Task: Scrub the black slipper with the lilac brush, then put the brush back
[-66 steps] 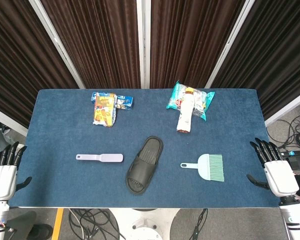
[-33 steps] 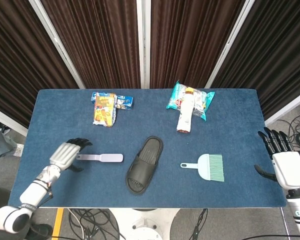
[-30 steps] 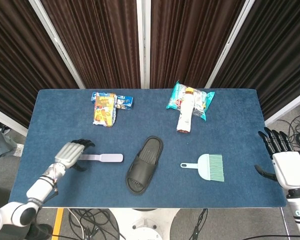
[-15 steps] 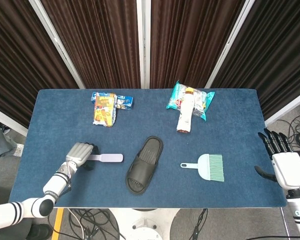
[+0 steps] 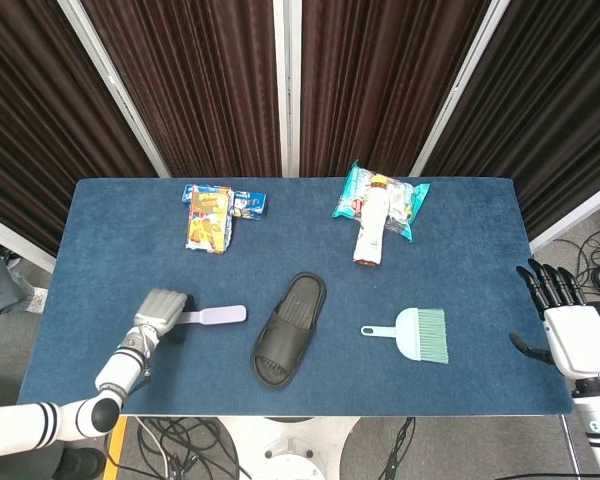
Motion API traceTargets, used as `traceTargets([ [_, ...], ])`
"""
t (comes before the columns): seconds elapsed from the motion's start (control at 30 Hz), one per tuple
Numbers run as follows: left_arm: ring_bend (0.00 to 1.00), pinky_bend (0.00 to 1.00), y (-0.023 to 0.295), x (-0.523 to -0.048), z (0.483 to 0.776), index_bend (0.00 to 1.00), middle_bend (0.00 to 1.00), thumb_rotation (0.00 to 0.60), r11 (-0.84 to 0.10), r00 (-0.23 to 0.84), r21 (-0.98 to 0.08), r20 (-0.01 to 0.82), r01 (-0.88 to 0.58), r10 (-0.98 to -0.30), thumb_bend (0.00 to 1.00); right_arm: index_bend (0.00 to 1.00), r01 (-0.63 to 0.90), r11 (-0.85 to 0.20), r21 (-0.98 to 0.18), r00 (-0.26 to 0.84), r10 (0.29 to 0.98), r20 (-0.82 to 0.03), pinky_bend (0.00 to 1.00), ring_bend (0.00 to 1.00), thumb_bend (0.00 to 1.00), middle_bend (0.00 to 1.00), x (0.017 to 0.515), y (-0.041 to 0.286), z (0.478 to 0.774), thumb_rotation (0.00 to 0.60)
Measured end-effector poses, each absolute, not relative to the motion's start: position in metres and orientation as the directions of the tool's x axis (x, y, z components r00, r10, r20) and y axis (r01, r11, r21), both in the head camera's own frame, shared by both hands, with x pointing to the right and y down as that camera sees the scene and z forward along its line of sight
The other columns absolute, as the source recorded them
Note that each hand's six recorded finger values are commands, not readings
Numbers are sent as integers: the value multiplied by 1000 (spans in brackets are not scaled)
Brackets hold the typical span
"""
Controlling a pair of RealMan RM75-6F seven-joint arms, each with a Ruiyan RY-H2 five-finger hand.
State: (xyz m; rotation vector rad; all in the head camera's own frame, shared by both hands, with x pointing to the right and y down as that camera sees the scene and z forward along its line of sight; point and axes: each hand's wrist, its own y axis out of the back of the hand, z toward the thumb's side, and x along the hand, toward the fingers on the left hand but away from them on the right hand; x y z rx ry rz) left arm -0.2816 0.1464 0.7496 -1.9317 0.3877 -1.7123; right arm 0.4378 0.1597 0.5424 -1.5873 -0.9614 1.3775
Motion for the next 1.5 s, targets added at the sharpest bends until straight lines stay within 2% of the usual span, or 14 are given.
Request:
traceTargets([
  [0.3,511,586,151,-278,751,486,583,600,-846,175,-520,849,119,-498,319,0,40,-389,-920,106,918,-383,0,0,95,0,441,161,544,600],
  [0.47,575,626,153,-274,751,556,655,600,-851,196,-515,850,105,-490,381,0,41,-390,-920,103,917,-384,0,0,95,2,441,162,544,600],
  [0.67,675,685,156,-268,751,672,767,600,-863,238,-501,849,72,-473,396,0,44,-390,-920,98,918,-385,0,0,95,2,442,163,544,600],
  [0.97,761,763,160,-264,751,780,873,600,-882,292,-471,845,13,-448,397,0,54,-388,-920,96,919,-382,0,0,96,4,442,165,541,600],
  [1.13,814,867,158,-263,747,889,929,600,-870,318,-492,823,-17,-471,385,0,56,-388,-920,93,919,-382,0,0,95,4,444,167,541,600],
  [1.2,878,953,154,-263,744,961,979,600,-855,327,-517,801,-44,-501,377,0,57,-389,-920,93,919,-383,0,0,96,4,444,167,541,600],
  [1.27,931,996,149,-263,738,996,1000,600,-830,336,-552,770,-77,-543,371,0,56,-389,-919,94,919,-383,0,0,95,4,444,167,541,600],
  [1.37,982,1000,143,-262,730,1000,1000,600,-798,359,-587,722,-136,-592,394,0,53,-391,-919,101,918,-385,0,0,95,4,442,166,541,600],
  [1.5,993,1000,137,-262,716,1000,1000,600,-757,394,-612,653,-230,-647,422,0,35,-405,-913,129,908,-398,0,0,95,4,435,164,543,600],
])
